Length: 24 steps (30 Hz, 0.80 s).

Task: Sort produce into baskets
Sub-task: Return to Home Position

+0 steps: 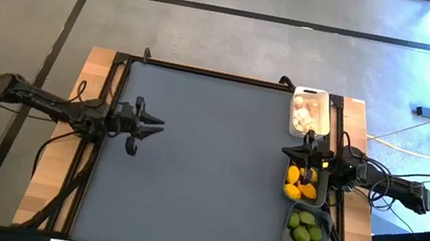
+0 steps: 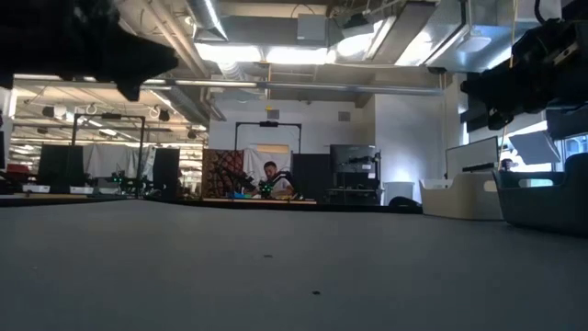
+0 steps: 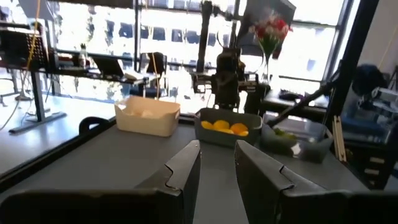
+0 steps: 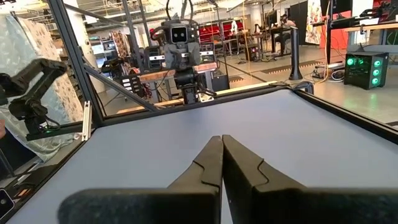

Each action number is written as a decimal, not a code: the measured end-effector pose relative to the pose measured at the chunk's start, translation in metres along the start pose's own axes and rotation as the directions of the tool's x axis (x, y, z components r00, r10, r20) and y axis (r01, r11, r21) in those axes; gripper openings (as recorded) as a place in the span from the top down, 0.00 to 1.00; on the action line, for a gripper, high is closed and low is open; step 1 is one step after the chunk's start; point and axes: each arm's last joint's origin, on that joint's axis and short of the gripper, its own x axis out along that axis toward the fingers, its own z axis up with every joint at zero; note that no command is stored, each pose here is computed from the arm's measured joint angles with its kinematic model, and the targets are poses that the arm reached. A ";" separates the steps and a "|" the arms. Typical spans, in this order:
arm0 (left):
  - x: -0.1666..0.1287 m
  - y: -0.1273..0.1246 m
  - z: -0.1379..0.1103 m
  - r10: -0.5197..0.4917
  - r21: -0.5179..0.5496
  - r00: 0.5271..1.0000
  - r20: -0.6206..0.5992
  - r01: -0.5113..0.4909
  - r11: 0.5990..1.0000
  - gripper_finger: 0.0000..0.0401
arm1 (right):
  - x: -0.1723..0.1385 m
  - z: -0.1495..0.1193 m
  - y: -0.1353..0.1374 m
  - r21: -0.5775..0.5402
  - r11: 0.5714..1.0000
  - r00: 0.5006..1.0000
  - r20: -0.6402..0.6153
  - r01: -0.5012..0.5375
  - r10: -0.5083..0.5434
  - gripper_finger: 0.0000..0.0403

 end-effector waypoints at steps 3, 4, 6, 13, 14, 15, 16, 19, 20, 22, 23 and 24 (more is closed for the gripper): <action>-0.009 0.004 -0.005 0.003 -0.007 1.000 0.014 -0.003 1.000 0.76 | 0.000 0.000 0.000 0.000 1.000 1.000 -0.001 0.000 0.000 0.98; -0.012 0.005 -0.007 0.006 -0.008 1.000 0.001 -0.006 1.000 0.76 | 0.000 0.000 0.000 0.000 1.000 1.000 -0.001 0.000 0.000 0.98; -0.016 0.006 -0.009 0.009 -0.023 1.000 -0.023 -0.009 1.000 0.76 | 0.000 0.000 0.000 0.000 1.000 1.000 -0.001 0.000 0.000 0.98; -0.033 0.009 -0.017 -0.035 -0.038 0.995 -0.097 0.032 0.999 0.76 | 0.000 0.000 0.000 0.000 1.000 1.000 -0.001 0.000 0.000 0.98; -0.035 0.009 -0.016 -0.047 -0.045 0.996 -0.073 0.044 0.998 0.76 | 0.000 0.000 0.000 0.000 1.000 1.000 -0.001 0.001 -0.001 0.98; -0.035 0.008 -0.015 -0.071 -0.042 0.996 -0.050 0.069 0.997 0.76 | 0.000 0.000 0.000 0.000 1.000 1.000 -0.002 0.001 -0.001 0.98; -0.035 0.008 -0.015 -0.085 -0.035 0.995 -0.045 0.083 0.996 0.76 | 0.000 0.000 0.000 0.000 1.000 1.000 -0.001 0.001 -0.001 0.98; -0.033 0.008 -0.019 -0.078 0.002 0.994 -0.076 0.079 0.997 0.76 | 0.000 0.000 0.000 0.000 1.000 1.000 0.000 0.001 -0.001 0.98; -0.032 0.009 -0.020 -0.067 0.007 0.994 -0.088 0.068 0.998 0.76 | 0.000 0.000 0.000 0.000 1.000 1.000 0.000 0.001 -0.001 0.98; -0.031 0.011 -0.020 -0.036 -0.014 0.995 -0.095 0.035 0.999 0.76 | 0.000 0.000 0.000 0.000 1.000 1.000 0.001 0.003 -0.003 0.98; -0.031 0.012 -0.021 -0.024 -0.026 0.995 -0.097 0.021 0.999 0.76 | 0.000 0.000 0.000 0.000 1.000 1.000 0.001 0.004 -0.004 0.98; -0.030 0.012 -0.021 -0.016 -0.034 0.995 -0.100 0.013 0.999 0.76 | 0.000 0.000 0.000 0.000 1.000 1.000 0.000 0.005 -0.005 0.98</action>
